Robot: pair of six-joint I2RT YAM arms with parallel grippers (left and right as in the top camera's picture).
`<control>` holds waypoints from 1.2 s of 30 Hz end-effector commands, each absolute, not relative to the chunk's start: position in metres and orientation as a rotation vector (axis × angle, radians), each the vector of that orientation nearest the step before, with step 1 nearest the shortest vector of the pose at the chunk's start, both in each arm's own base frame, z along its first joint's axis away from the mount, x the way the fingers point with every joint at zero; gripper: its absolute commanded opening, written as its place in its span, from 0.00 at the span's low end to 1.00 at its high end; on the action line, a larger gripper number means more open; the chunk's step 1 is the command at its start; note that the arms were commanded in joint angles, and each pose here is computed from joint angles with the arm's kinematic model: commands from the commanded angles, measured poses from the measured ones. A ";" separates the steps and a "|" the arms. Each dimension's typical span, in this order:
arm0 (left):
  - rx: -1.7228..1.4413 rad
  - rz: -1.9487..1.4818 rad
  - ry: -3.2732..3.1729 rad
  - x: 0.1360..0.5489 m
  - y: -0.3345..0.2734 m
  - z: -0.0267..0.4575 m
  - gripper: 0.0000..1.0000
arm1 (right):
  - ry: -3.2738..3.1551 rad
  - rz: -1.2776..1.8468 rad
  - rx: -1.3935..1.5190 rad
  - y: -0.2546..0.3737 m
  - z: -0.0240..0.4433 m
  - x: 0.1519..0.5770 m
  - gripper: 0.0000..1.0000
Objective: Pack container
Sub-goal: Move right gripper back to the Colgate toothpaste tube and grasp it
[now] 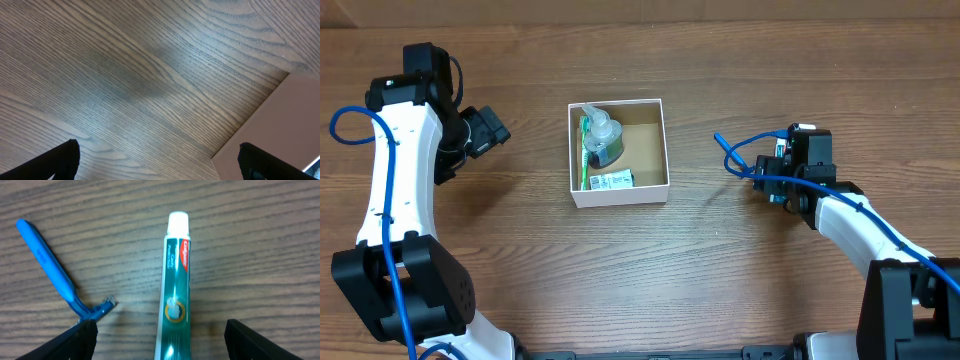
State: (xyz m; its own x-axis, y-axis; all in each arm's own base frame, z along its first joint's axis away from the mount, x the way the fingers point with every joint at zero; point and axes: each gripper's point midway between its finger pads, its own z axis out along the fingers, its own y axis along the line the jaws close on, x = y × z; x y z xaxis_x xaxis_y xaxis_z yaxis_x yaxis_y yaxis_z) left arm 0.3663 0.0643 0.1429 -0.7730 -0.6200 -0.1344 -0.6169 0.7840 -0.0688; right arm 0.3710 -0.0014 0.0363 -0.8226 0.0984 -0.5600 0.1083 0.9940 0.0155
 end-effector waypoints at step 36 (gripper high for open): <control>-0.989 -0.039 2.770 0.368 0.067 0.160 1.00 | 2.515 -0.039 0.249 -0.012 0.028 0.393 0.24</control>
State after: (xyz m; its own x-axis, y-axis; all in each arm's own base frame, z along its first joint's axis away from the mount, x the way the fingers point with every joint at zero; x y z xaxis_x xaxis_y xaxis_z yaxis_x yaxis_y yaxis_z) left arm 0.3662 0.0645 0.1429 -0.7727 -0.6203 -0.1346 -0.6172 0.7838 -0.0684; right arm 0.3767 -0.0104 0.0014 -0.8425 0.1614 -0.5139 0.1811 0.9834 0.0119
